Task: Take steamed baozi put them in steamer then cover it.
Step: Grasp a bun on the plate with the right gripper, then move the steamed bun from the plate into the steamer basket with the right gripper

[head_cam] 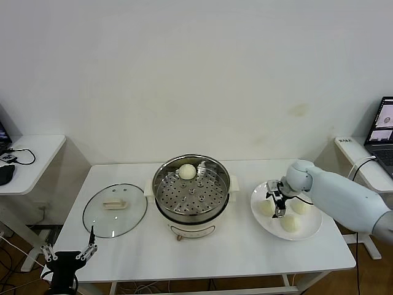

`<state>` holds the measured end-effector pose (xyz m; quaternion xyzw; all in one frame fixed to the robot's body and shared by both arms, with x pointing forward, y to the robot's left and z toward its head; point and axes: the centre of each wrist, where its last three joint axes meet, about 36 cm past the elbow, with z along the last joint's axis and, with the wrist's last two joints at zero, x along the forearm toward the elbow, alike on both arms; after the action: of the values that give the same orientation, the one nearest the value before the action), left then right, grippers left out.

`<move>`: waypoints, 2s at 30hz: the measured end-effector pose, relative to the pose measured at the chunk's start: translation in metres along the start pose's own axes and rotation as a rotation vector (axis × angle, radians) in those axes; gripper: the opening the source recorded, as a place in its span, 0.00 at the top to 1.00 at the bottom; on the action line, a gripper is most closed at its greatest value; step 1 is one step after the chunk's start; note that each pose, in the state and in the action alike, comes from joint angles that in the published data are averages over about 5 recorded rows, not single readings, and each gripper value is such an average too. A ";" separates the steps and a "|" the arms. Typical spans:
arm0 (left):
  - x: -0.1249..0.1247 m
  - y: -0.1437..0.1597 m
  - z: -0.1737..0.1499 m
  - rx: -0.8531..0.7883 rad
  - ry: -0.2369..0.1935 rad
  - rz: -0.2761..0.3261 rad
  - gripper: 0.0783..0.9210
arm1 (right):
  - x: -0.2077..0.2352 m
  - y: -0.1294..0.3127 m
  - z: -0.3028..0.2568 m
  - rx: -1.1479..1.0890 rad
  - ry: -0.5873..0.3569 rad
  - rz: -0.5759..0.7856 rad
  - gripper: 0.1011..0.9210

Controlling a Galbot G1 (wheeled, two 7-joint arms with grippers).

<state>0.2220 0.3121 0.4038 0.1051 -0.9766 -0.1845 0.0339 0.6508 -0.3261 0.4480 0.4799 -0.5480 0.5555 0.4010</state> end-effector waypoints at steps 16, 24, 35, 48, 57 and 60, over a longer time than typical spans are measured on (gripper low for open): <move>-0.002 0.000 -0.001 0.002 -0.006 -0.003 0.12 | 0.016 -0.013 0.000 -0.021 0.006 -0.012 0.37; -0.004 -0.002 -0.004 0.008 -0.019 0.003 0.12 | 0.076 -0.037 -0.008 -0.004 -0.006 0.028 0.36; -0.008 -0.004 -0.009 0.013 -0.039 0.017 0.12 | 0.193 -0.075 -0.064 0.071 -0.059 0.143 0.36; -0.014 0.004 -0.006 0.007 -0.039 0.009 0.12 | 0.238 -0.096 -0.186 0.112 -0.183 0.149 0.35; -0.014 0.011 -0.009 0.009 -0.046 -0.014 0.12 | 0.203 -0.098 -0.285 0.117 -0.205 0.083 0.35; -0.013 0.012 -0.010 0.011 -0.049 -0.021 0.12 | 0.185 -0.096 -0.311 0.114 -0.194 0.060 0.35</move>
<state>0.2337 0.3225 0.4175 0.1107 -0.9770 -0.1822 0.0074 0.6743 -0.0243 0.6687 0.5370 -0.5657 0.5484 0.3013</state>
